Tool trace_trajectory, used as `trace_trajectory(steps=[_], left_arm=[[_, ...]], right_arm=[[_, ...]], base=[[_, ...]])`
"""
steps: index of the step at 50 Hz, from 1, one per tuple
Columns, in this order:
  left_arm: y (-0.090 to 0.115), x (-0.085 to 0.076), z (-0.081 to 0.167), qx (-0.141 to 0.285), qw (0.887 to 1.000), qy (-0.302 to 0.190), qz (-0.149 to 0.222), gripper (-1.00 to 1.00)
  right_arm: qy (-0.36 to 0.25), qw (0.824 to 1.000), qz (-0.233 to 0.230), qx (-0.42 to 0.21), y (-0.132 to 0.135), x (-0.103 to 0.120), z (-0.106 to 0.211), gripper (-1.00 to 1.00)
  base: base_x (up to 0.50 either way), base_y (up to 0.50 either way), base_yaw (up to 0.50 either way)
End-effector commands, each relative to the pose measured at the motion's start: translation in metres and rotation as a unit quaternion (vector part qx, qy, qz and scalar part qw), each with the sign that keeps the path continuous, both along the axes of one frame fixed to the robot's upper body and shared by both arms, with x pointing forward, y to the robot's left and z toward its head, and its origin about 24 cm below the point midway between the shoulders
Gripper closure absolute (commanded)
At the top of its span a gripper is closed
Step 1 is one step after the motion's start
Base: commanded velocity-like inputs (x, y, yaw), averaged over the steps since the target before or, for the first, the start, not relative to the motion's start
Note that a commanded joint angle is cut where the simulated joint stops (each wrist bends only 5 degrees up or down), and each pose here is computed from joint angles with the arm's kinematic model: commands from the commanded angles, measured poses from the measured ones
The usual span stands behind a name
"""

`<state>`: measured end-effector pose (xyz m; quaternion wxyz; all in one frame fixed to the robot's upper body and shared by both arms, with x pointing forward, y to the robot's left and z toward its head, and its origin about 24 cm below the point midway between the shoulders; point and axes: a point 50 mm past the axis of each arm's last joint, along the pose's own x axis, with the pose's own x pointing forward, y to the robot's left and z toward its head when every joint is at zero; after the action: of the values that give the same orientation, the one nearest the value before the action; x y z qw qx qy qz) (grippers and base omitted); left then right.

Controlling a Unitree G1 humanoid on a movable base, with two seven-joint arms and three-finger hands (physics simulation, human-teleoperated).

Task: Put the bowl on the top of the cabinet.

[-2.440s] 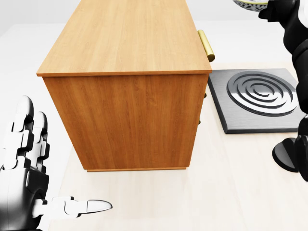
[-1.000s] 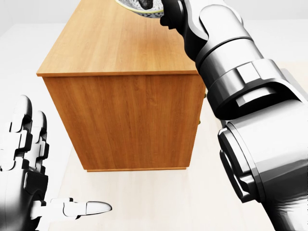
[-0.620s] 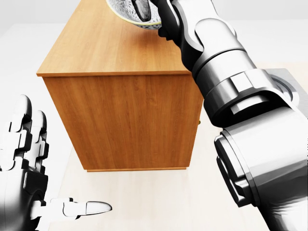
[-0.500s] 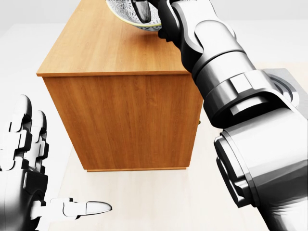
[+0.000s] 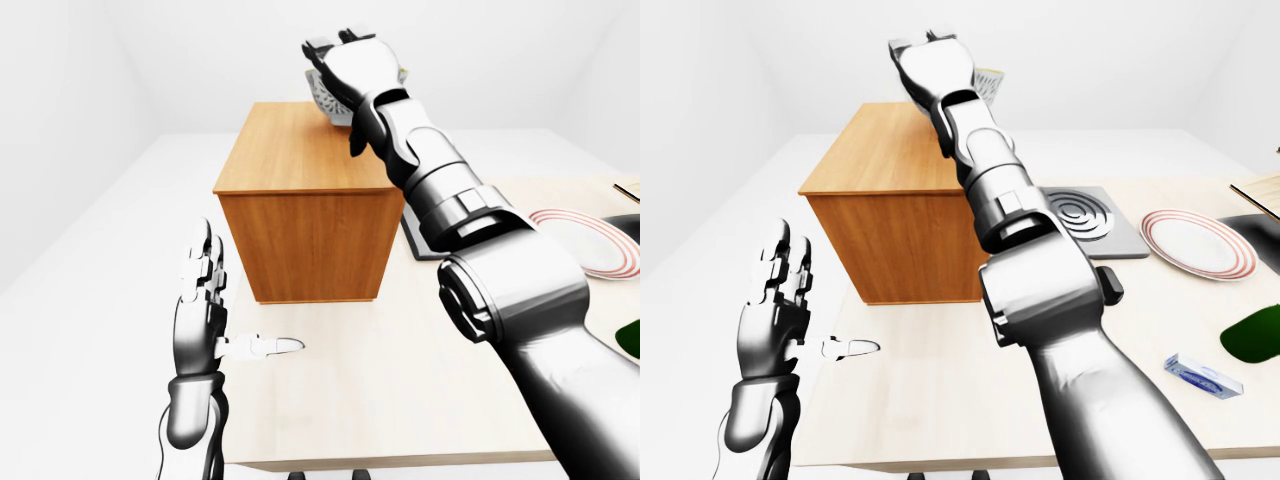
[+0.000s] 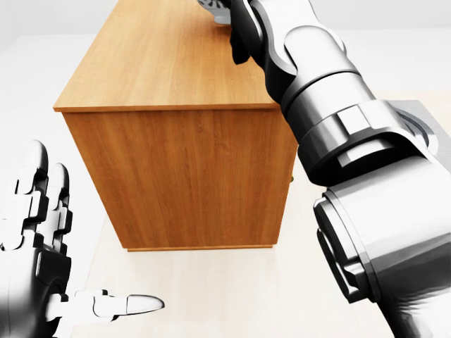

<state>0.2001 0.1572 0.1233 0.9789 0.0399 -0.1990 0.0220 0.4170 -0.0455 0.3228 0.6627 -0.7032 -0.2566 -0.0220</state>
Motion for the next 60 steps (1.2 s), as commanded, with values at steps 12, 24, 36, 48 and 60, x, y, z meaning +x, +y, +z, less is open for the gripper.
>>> trace_trajectory(steps=[12, 24, 36, 48, 60], left_arm=[[0.0, 0.0, -0.002, 0.0, 1.0, 0.006, -0.003, -1.0], [0.0, 0.001, -0.004, 0.0, 1.0, 0.01, -0.003, -1.0], [0.0, 0.001, -0.004, 0.0, 1.0, 0.009, -0.003, -1.0], [0.0, 0.001, -0.005, 0.001, 1.0, 0.01, -0.001, -1.0], [0.0, 0.001, -0.003, 0.002, 1.0, 0.006, -0.001, -1.0]], right_arm=[[-0.043, 0.999, -0.02, 0.0, -0.014, -0.01, 0.053, -1.0], [-0.068, 0.996, -0.053, -0.004, -0.036, -0.018, 0.087, -1.0], [-0.088, 0.992, -0.088, -0.007, -0.06, -0.025, 0.111, -1.0], [-0.101, 0.987, -0.126, -0.002, -0.088, -0.034, 0.13, -1.0], [-0.118, 0.975, -0.187, 0.013, -0.136, -0.05, 0.152, -1.0]], base=[[0.0, 0.0, 0.0], [0.0, 0.0, 0.0], [0.0, 0.0, 0.0], [0.0, 0.0, 0.0], [0.0, 0.0, 0.0]])
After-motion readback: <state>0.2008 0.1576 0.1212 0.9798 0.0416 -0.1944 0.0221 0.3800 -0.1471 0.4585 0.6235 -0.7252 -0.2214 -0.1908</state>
